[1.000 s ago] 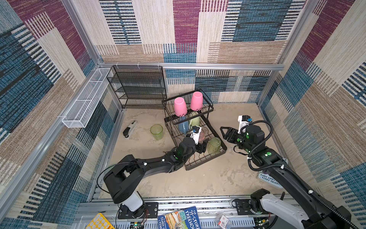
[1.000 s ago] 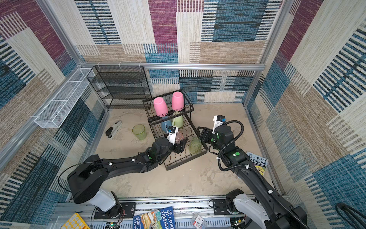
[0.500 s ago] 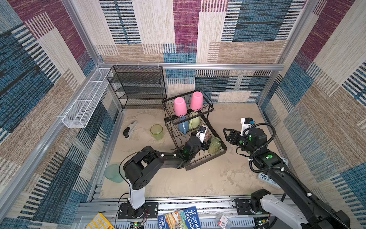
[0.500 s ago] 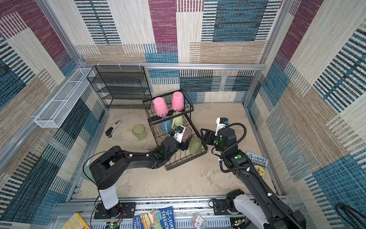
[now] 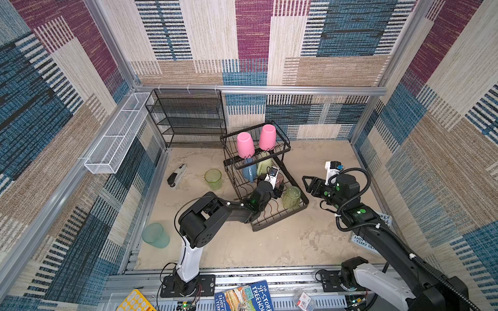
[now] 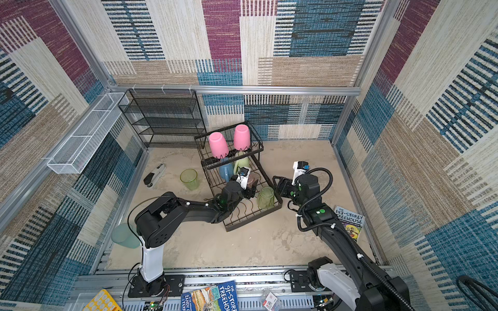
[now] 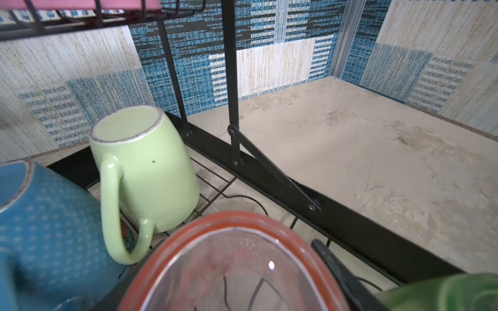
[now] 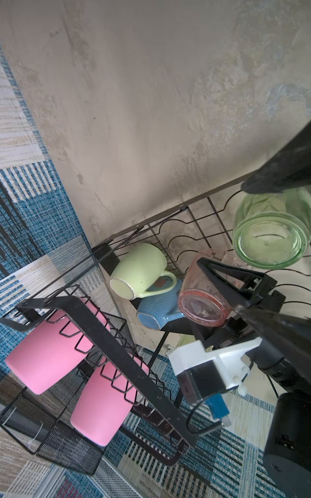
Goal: Load cups into a dish rack
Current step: Place the cup upside down at the dish rack.
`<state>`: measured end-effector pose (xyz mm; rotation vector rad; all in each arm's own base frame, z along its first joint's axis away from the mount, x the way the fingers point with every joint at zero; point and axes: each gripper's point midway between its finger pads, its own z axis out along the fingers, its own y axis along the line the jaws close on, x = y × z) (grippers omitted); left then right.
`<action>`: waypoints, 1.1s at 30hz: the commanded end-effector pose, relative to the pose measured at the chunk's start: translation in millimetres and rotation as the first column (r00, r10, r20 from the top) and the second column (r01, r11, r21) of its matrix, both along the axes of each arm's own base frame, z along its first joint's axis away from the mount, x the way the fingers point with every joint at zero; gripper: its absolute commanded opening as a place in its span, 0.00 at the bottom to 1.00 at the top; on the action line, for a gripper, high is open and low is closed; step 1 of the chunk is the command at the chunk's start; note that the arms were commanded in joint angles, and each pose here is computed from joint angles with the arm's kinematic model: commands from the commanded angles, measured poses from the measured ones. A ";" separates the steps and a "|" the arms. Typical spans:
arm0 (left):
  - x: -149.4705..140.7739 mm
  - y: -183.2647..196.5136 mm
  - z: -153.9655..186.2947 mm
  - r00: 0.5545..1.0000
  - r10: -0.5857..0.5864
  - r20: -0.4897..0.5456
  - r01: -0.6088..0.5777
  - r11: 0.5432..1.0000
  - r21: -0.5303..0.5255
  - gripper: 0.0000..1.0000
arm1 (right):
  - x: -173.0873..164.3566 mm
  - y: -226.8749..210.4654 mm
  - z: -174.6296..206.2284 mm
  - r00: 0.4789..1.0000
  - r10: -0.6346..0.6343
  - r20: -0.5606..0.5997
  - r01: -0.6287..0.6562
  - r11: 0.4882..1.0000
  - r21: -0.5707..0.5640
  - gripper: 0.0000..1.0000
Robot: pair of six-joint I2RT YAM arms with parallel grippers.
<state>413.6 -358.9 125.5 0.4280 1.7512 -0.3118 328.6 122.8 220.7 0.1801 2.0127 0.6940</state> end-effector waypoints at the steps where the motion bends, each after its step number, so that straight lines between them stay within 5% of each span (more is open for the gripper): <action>1: 7.6 1.4 10.5 0.999 0.030 0.021 -0.028 0.997 -0.077 0.62 | 4.6 2.2 7.4 0.999 0.016 0.050 -0.015 1.000 -0.003 0.70; 10: 19.6 -3.1 3.2 0.999 0.053 -0.004 -0.053 0.995 -0.082 0.65 | 6.6 -0.8 -1.4 0.998 0.014 0.060 -0.013 1.000 -0.020 0.71; 33: 27.4 -4.4 -2.6 0.994 0.085 -0.071 -0.091 0.992 -0.087 0.91 | 7.8 -5.8 -9.6 0.998 0.010 0.065 -0.007 0.999 -0.046 0.78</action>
